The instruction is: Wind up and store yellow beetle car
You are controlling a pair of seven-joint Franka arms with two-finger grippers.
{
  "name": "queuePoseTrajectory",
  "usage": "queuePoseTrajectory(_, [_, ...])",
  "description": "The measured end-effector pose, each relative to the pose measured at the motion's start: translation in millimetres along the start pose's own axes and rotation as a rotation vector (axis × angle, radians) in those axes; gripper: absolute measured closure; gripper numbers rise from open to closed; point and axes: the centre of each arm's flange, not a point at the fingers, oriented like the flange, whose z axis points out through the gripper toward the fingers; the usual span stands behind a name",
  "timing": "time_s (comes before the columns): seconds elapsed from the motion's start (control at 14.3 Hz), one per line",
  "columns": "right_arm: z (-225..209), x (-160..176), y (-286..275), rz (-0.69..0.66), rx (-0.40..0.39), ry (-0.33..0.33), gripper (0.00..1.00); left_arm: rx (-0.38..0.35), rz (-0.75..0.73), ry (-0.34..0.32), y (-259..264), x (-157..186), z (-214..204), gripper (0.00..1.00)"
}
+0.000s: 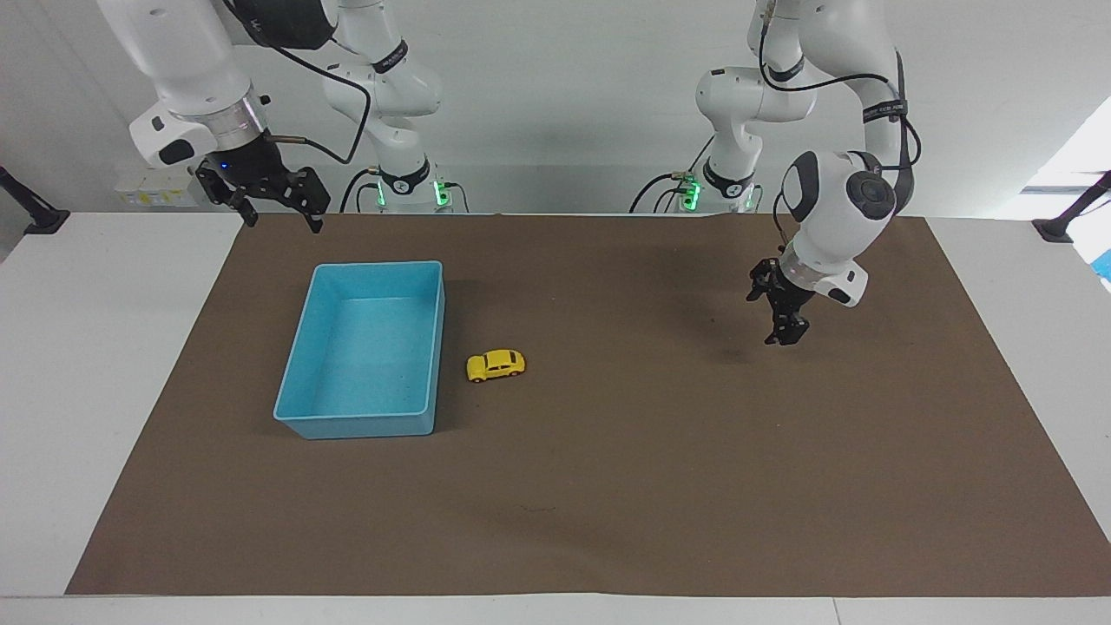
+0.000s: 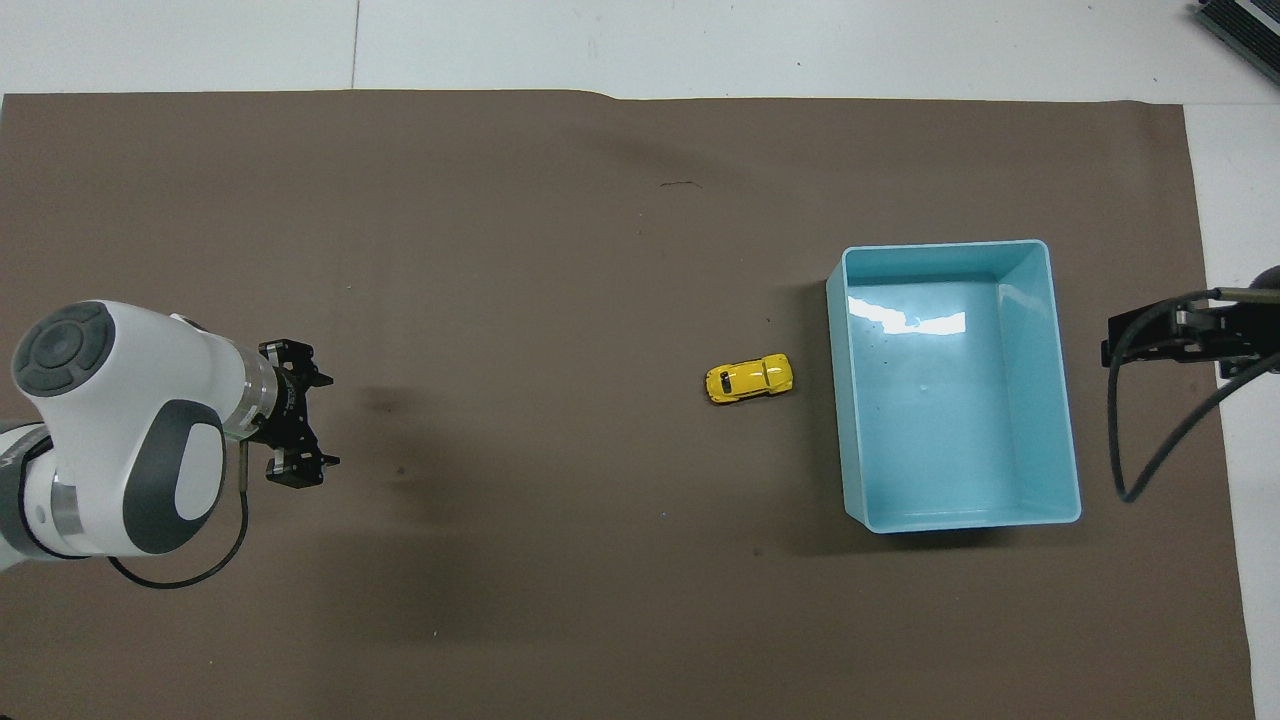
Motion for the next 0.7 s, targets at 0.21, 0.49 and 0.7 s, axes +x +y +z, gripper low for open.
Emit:
queuePoseTrajectory(0.21, [27, 9, -22, -0.010, 0.003, 0.021, 0.00, -0.019, 0.007, -0.004, 4, -4, -9, 0.00])
queuePoseTrajectory(0.49, [59, 23, -60, 0.132, 0.005, 0.019, 0.00, -0.095, 0.022, -0.025, 22, -14, -51, 0.00])
queuePoseTrajectory(0.7, [76, 29, -88, 0.335, 0.008, 0.019, 0.00, -0.119, 0.140, -0.026, 32, -19, -92, 0.00])
